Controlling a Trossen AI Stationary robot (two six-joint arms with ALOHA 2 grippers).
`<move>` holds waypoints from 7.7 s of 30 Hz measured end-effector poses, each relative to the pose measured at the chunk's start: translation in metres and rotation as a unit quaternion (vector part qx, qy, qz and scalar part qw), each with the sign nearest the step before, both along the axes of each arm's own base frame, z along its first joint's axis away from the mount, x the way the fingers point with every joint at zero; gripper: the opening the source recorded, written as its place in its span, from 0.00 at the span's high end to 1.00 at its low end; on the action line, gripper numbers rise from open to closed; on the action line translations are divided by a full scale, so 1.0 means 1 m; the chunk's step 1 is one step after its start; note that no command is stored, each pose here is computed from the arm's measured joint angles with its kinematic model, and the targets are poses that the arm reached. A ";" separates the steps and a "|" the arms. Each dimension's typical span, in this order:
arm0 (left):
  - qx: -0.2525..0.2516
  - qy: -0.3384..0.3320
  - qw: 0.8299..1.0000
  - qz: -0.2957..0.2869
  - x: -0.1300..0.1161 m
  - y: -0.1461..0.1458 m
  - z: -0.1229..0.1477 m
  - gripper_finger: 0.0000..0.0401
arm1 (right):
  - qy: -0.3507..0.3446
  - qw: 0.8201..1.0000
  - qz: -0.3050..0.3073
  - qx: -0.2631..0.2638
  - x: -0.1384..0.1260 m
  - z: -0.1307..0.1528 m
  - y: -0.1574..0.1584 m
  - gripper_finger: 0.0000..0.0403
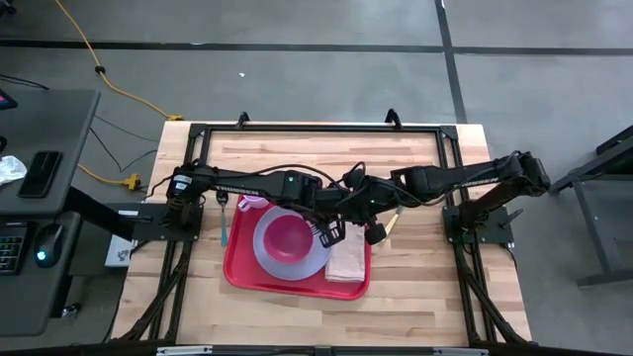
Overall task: Set up tray
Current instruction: Put the blue fork on the gray napkin, then remove the red bowl from the blue plate
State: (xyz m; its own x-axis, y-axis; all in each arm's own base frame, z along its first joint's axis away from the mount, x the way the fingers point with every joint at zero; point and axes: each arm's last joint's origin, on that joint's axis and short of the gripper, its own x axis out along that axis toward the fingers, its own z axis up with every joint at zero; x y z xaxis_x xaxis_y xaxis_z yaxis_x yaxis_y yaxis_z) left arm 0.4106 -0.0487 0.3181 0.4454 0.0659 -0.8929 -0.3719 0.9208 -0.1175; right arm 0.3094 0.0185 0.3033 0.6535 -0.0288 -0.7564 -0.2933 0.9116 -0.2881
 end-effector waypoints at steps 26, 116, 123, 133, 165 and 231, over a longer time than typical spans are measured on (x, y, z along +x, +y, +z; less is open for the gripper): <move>-0.005 -0.002 1.000 0.010 0.000 0.000 0.001 0.95 | 0.002 1.000 -0.014 -0.011 0.000 0.000 -0.001 0.90; -0.009 -0.034 0.999 0.001 0.004 -0.006 0.008 0.95 | 0.014 0.999 -0.016 -0.024 -0.002 -0.020 -0.018 0.99; -0.009 -0.034 0.999 0.001 0.004 -0.006 0.008 0.95 | 0.015 0.999 -0.018 -0.023 -0.002 -0.021 -0.018 1.00; 0.000 -0.028 1.000 0.005 0.002 -0.006 0.007 0.95 | 0.032 0.999 -0.034 -0.011 -0.005 -0.023 -0.018 1.00; 0.052 0.098 0.985 0.130 -0.083 -0.006 0.048 0.95 | 0.105 0.988 -0.100 0.058 -0.017 -0.051 -0.020 1.00; -0.058 -0.052 0.938 0.339 -0.322 -0.058 -0.037 0.95 | -0.068 0.952 -0.124 0.273 0.049 -0.021 -0.014 0.60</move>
State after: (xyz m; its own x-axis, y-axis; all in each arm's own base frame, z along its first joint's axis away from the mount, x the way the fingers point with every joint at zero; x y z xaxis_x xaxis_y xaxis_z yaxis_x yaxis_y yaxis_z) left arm 0.0888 -0.1065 0.2813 0.4209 0.2700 -0.8660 -0.8481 0.4558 -0.2701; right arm 0.3581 0.0048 0.2827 0.7705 0.1782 -0.6121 -0.0441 0.9727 0.2276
